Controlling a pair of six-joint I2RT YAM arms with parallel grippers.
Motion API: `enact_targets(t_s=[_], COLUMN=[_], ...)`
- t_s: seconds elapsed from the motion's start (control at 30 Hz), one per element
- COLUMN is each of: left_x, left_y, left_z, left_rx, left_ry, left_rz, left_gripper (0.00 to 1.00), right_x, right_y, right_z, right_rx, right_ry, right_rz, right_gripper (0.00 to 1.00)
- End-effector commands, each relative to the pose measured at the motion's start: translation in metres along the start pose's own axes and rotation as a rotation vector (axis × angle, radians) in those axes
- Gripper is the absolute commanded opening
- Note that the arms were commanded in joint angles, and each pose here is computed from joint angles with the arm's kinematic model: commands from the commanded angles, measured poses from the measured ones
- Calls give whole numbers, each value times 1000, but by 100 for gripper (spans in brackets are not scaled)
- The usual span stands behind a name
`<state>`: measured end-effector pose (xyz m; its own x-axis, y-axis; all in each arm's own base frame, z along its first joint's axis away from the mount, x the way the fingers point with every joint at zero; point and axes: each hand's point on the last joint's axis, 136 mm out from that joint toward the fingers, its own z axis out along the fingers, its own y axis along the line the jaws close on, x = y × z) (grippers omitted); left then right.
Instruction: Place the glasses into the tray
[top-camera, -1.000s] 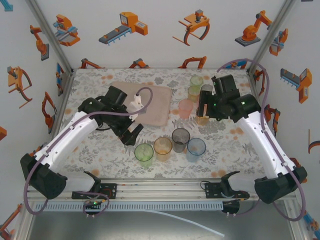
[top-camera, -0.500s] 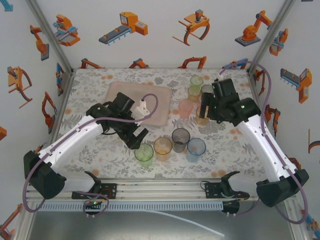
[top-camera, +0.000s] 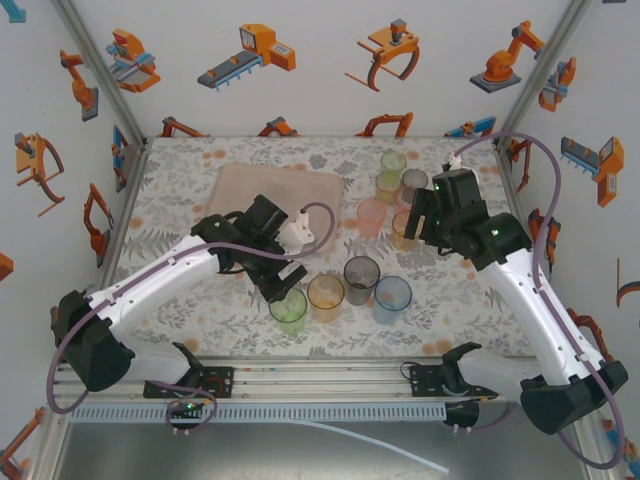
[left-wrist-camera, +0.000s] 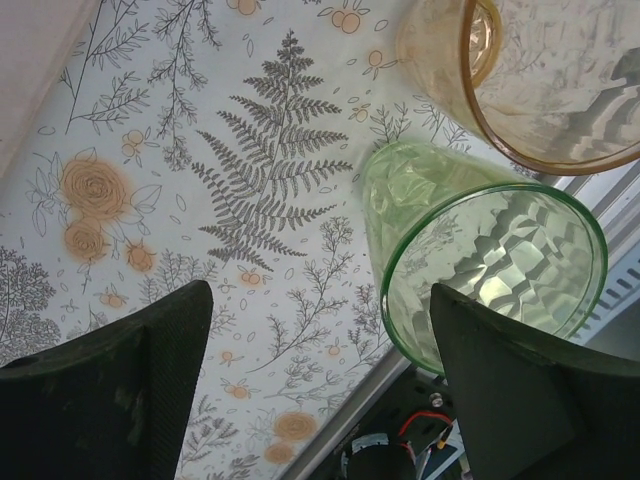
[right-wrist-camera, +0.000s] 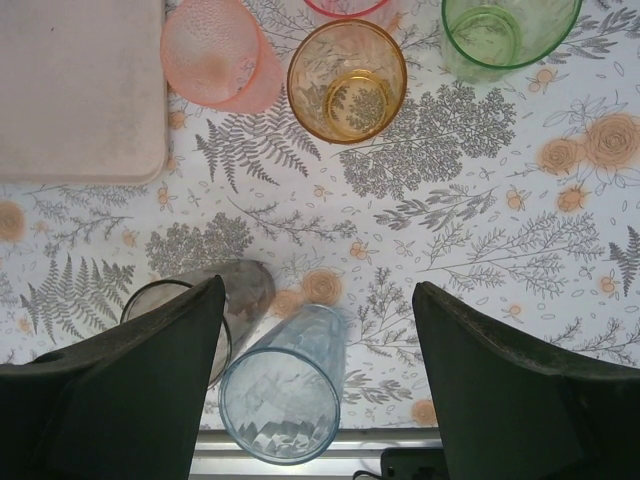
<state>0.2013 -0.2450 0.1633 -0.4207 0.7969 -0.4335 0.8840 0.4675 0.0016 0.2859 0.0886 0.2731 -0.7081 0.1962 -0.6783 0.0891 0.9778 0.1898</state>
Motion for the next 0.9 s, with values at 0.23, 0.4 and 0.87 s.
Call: enact_targets(t_s=[0.23,0.4,0.87], left_x=[1,1,7], left_y=[-5,-9,-10], left_z=[11,12,22], left_rx=[-6,4,-8], left_ry=[2,5,39], left_rz=[12,13,13], left_gripper=[66,52,46], right_x=[-4,-3,-1], right_y=[-4,-5,-10], right_z=[2,6,4], right_rx=[27,30,44], right_ry=[-34,-35,-49], right_rz=[42,50,55], right_gripper=[69,69,69])
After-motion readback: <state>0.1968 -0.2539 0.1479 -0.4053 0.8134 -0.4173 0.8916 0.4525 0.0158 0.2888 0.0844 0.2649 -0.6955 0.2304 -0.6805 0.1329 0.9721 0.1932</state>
